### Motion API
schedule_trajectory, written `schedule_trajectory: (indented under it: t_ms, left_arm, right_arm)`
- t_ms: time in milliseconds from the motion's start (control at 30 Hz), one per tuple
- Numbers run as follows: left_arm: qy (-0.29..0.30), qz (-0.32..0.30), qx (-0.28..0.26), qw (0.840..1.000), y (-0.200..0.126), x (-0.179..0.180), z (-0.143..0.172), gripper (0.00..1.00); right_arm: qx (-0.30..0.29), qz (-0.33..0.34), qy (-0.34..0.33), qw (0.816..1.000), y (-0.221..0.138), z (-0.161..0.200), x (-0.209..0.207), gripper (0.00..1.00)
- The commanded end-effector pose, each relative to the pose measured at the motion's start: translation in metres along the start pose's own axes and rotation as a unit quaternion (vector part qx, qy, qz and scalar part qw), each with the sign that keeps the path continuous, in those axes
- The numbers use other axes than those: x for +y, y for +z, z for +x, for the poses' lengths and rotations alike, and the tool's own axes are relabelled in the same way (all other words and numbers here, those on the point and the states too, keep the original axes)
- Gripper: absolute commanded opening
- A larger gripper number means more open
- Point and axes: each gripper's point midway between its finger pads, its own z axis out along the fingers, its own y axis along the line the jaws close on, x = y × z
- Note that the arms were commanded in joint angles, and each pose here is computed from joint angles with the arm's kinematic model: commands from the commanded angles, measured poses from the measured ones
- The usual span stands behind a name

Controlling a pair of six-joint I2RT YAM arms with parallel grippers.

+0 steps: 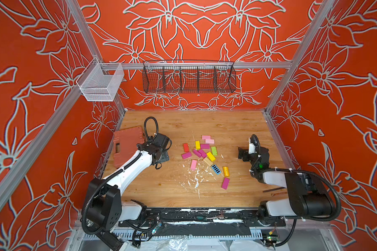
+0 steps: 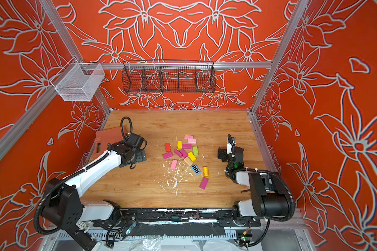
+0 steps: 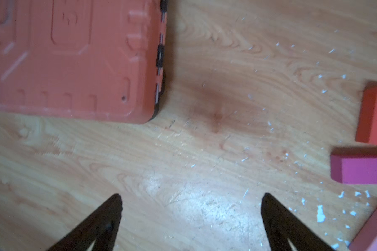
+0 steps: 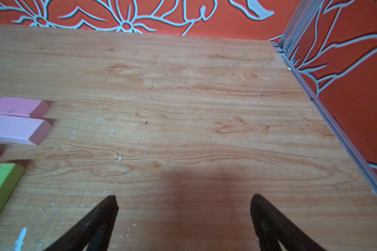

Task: Assemble the number 7 with building blocks
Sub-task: Pick up the building block from the center of the board.

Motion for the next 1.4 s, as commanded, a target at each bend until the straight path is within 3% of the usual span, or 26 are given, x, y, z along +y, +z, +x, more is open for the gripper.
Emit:
schedule_trajectory:
  t_ms: [0, 167, 367, 567, 800, 1000, 1267, 1367]
  left_arm:
    - [-0.034, -0.016, 0.029, 0.999, 0.000, 0.014, 0.020, 0.97]
    - [0.009, 0.081, 0.017, 0.997, 0.002, -0.028, 0.007, 0.97]
    - [0.043, 0.128, 0.034, 0.990, 0.003, -0.066, -0.007, 0.97]
    - [0.074, 0.154, 0.060, 0.983, 0.012, -0.094, -0.014, 0.97]
    - [0.104, 0.183, 0.074, 0.975, 0.008, -0.110, -0.015, 0.97]
    - [0.103, 0.204, 0.085, 0.970, -0.007, -0.106, -0.006, 0.97]
    - [0.096, 0.228, 0.081, 0.966, -0.036, -0.087, 0.009, 0.97]
    - [0.091, 0.240, 0.067, 0.964, -0.045, -0.082, 0.011, 0.97]
  right_arm:
    - [-0.036, -0.008, -0.017, 0.999, -0.002, -0.020, 0.004, 0.95]
    - [-0.022, 0.004, -0.028, 0.999, -0.009, -0.034, 0.005, 0.94]
    - [0.027, 0.013, -0.038, 0.999, -0.014, -0.058, 0.020, 0.92]
    - [0.100, -0.090, -0.012, 0.991, -0.019, -0.060, 0.078, 0.87]
    - [0.185, -0.251, 0.005, 0.950, -0.029, -0.042, 0.151, 0.87]
    - [0.235, -0.306, -0.033, 0.922, -0.012, -0.029, 0.194, 0.87]
    - [0.292, -0.282, -0.082, 0.910, 0.041, -0.014, 0.220, 0.83]
    - [0.311, -0.227, -0.075, 0.920, 0.059, -0.013, 0.220, 0.82]
